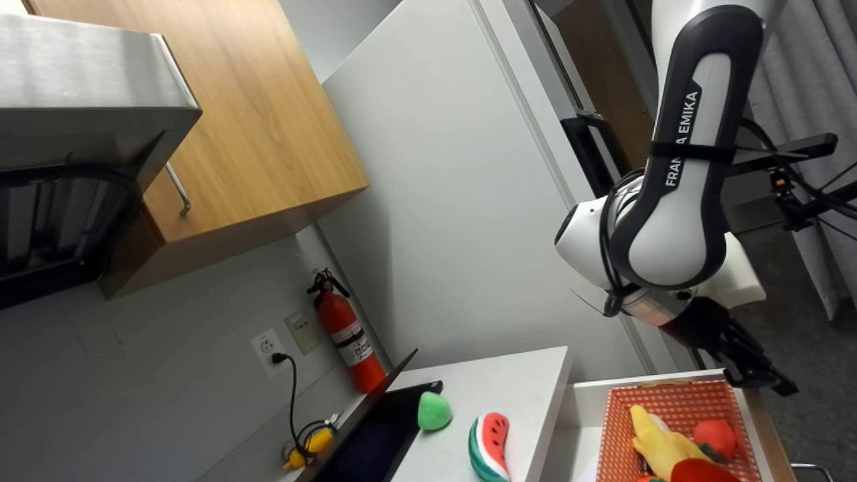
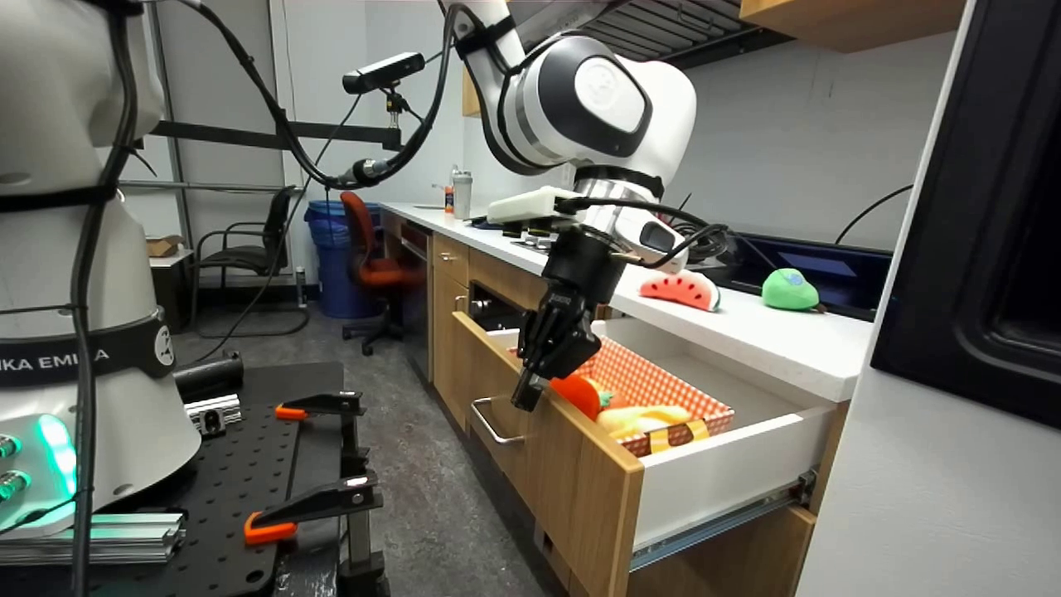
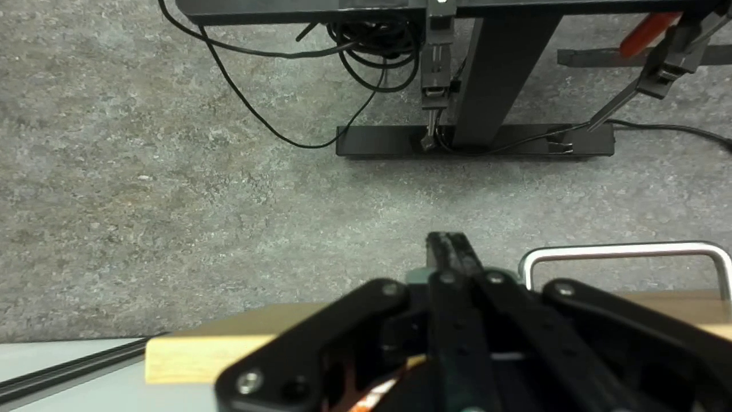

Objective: Open the drawer on the right, remove the watermelon and green pear from the drawer and place them on the countertop, close the drawer

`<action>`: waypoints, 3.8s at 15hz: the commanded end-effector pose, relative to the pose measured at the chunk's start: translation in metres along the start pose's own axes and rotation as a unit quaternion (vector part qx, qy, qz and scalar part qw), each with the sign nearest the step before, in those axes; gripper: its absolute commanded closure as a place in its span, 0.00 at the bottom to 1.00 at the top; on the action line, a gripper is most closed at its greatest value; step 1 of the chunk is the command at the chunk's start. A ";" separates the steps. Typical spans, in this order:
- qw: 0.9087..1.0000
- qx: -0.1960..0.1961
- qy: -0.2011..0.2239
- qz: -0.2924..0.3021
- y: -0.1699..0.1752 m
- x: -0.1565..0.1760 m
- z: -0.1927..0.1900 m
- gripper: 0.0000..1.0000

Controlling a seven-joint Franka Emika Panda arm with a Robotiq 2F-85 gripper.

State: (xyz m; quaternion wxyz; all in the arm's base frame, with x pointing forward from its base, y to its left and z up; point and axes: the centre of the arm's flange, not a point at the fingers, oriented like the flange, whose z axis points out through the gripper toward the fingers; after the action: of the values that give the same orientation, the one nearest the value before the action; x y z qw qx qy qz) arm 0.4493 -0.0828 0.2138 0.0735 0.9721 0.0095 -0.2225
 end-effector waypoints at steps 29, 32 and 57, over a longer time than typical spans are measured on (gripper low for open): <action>0.979 -0.006 0.200 -0.049 -0.024 0.100 -0.056 1.00; 0.974 -0.011 0.219 -0.053 -0.035 0.116 -0.064 1.00; 0.942 -0.037 0.329 -0.054 -0.037 0.094 -0.119 1.00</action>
State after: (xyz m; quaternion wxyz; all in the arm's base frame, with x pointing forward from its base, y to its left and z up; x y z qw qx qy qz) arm 0.6042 -0.0351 0.2568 0.0749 0.9892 0.0915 0.0865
